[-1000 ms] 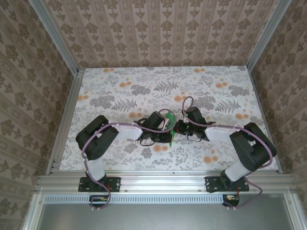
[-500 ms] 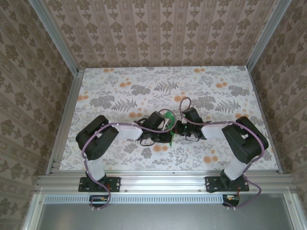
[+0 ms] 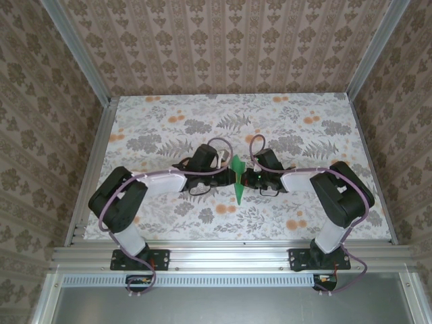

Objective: Fold a paper plane with a square sheet of paper (pick it up from the middle)
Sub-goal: Fold the wing for the fifth time at the center of the table.

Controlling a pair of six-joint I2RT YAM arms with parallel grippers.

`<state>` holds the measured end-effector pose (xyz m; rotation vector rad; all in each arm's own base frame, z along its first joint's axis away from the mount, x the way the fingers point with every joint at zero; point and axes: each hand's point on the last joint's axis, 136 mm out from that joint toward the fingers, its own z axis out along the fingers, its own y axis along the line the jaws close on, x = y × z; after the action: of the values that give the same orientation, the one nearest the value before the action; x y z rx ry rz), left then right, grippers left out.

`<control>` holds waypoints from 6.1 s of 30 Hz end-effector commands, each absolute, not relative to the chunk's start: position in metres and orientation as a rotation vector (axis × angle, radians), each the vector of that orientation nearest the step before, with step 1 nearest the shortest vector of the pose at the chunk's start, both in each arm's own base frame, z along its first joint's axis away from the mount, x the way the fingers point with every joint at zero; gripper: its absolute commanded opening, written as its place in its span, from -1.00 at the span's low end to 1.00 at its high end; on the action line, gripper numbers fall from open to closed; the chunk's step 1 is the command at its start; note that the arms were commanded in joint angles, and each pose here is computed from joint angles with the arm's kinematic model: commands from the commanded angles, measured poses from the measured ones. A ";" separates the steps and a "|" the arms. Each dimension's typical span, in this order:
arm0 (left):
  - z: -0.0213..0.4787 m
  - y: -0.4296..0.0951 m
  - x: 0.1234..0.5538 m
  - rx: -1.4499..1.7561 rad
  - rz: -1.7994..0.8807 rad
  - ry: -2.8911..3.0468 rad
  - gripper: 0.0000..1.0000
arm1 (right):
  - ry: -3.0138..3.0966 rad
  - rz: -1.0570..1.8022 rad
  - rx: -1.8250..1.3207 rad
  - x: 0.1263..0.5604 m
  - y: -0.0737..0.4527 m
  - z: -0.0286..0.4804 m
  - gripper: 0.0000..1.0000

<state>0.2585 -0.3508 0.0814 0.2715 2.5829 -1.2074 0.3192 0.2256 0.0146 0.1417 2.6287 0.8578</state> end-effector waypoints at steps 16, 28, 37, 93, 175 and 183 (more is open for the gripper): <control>0.039 -0.368 0.309 0.104 -1.147 2.683 -0.71 | 2.780 0.734 0.151 0.297 0.208 -0.020 -1.00; 0.014 -0.348 0.314 -0.017 -0.990 2.755 -0.75 | 2.794 0.719 0.146 0.295 0.206 -0.024 -1.00; 0.040 -0.363 0.315 0.100 -1.107 2.663 -0.66 | 2.759 0.753 0.145 0.301 0.210 -0.015 -1.00; 0.090 -0.365 0.337 0.401 -1.313 2.359 -0.37 | 2.689 0.790 0.255 0.301 0.195 -0.023 -1.00; 0.029 -0.387 0.313 0.411 -1.000 2.697 -0.69 | 2.796 0.875 0.183 0.261 0.211 -0.005 -0.83; 0.072 -0.401 0.300 0.427 -1.245 2.569 -0.57 | 2.830 0.836 0.258 0.255 0.198 -0.016 -0.90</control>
<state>0.3056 -0.3938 0.0410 0.4184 2.6480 -1.1185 0.2765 0.2224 0.0130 0.1425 2.7042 0.9703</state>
